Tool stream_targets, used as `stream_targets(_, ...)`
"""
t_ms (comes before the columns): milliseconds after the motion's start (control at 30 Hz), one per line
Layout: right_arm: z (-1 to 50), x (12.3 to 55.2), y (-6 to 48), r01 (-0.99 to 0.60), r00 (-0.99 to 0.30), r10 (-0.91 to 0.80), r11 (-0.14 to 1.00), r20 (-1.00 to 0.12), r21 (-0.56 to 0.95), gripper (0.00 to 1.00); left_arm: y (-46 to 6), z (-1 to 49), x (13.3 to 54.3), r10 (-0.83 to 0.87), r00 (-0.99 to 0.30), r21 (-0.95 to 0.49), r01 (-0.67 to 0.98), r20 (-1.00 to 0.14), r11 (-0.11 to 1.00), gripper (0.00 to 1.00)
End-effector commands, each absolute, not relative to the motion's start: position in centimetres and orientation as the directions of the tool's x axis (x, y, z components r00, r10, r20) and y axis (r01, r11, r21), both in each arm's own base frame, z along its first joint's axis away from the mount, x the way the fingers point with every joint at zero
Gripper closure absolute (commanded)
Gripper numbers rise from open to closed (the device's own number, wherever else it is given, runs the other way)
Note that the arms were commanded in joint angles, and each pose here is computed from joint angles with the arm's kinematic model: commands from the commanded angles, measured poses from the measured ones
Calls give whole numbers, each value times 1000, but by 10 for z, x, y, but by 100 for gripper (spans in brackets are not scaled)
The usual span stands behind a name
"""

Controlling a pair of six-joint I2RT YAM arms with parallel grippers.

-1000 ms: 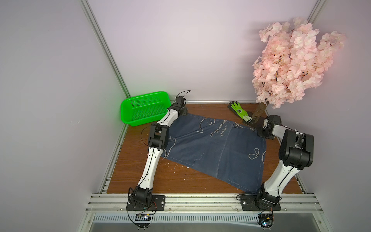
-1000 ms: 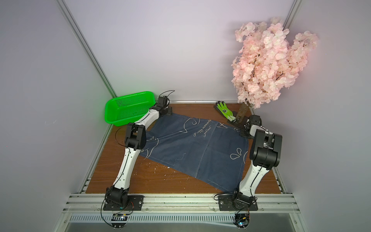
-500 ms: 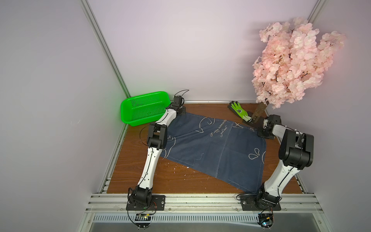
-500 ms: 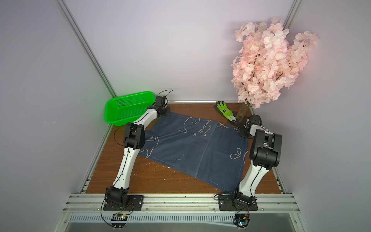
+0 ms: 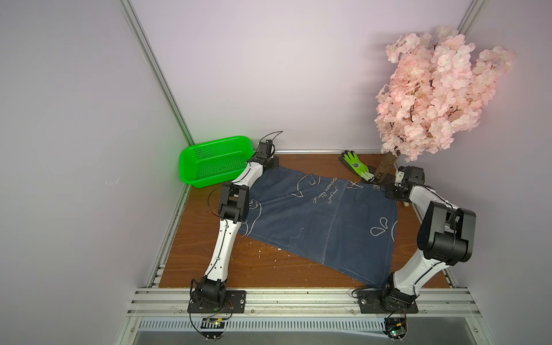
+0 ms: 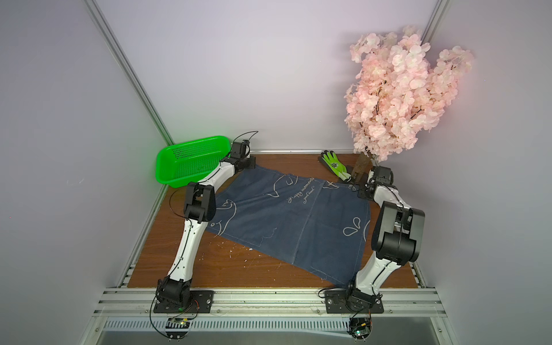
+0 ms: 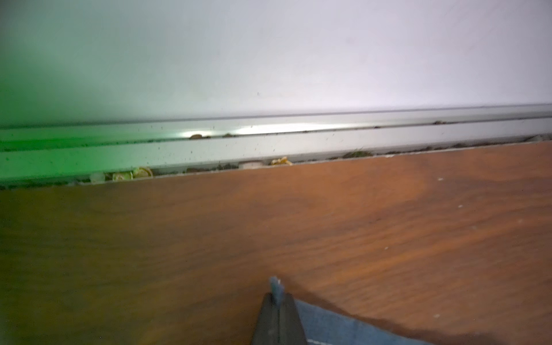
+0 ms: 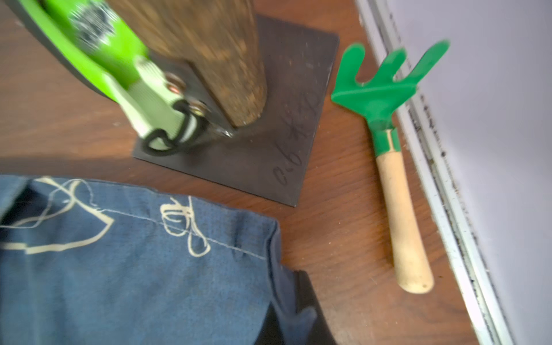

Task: Roll up the pillowcase
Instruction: Fold the pillowcase at the center of the board.

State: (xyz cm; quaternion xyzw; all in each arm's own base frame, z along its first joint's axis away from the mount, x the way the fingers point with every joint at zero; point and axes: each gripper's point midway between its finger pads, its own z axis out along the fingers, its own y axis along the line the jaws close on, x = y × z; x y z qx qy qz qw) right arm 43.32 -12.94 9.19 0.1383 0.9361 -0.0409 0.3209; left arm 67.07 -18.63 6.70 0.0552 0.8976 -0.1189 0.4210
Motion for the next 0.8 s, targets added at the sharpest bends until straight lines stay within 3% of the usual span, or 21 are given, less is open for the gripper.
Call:
stream_targets(0,111,433,-125,249,-727,189,969,-660,3,92,-188,162,683,-23,-473,-163,257,-881,953,100)
stream_targets(367,155,431,-140,285,-659,149,957,-737,-61,92,-169,237,691,-46,-308,-136,278,-950,951,100)
stream_targets(767,228,425,-125,188,-539,33,979,-842,-81,92,-155,279,693,-41,-180,-109,385,-983,916,100)
